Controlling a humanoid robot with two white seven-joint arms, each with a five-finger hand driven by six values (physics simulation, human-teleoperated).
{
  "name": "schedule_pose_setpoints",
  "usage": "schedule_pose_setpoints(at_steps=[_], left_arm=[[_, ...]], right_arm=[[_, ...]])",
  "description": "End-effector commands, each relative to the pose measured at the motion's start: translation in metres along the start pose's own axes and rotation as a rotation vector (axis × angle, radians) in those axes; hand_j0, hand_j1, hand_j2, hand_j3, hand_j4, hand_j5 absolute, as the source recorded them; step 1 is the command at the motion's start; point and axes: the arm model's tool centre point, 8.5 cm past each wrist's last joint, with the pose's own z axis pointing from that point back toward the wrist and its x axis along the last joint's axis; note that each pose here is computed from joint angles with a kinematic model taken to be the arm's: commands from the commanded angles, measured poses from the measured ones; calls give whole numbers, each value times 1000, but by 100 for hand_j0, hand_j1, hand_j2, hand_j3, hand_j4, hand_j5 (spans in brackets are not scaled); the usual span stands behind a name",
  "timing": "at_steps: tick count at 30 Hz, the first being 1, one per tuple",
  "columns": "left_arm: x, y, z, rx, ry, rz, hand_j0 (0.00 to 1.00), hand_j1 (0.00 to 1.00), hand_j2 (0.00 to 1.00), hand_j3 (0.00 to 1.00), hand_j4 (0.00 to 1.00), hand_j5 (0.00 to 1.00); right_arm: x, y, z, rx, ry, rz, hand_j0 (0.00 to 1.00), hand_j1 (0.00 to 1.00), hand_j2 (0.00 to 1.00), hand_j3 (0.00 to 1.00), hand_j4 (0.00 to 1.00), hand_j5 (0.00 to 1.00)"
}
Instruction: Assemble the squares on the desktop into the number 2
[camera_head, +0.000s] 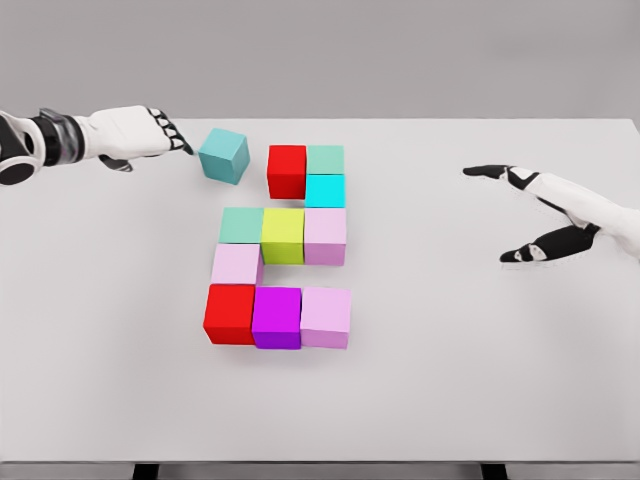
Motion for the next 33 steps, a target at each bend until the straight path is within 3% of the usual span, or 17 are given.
schedule_pose_setpoints(at_steps=[1, 6, 11, 17, 23, 33], left_arm=[[-4, -3, 4, -3, 12, 8, 90, 90, 90, 90, 90, 90], [-22, -17, 14, -40, 70, 37, 90, 90, 90, 90, 90, 90], [-21, -15, -3, -56, 83, 66, 91, 91, 91, 91, 91, 91], [-28, -3, -12, -58, 114, 84, 92, 92, 92, 92, 92, 92], [-18, 14, -31, -43, 94, 83, 93, 93, 93, 93, 93, 93], [-17, 28, -41, -38, 102, 89, 93, 93, 93, 93, 93, 93]], right_arm=[[-12, -15, 8, -126, 14, -30, 100, 100, 100, 100, 100, 100], [-53, 25, 36, -108, 159, -124, 100, 100, 100, 100, 100, 100], [-66, 26, 47, -135, 202, -150, 100, 100, 100, 100, 100, 100], [-66, 26, 45, -152, 194, -158, 100, 100, 100, 100, 100, 100], [-65, 26, 44, -152, 189, -158, 100, 100, 100, 100, 100, 100], [-66, 25, 46, -157, 195, -158, 100, 100, 100, 100, 100, 100]])
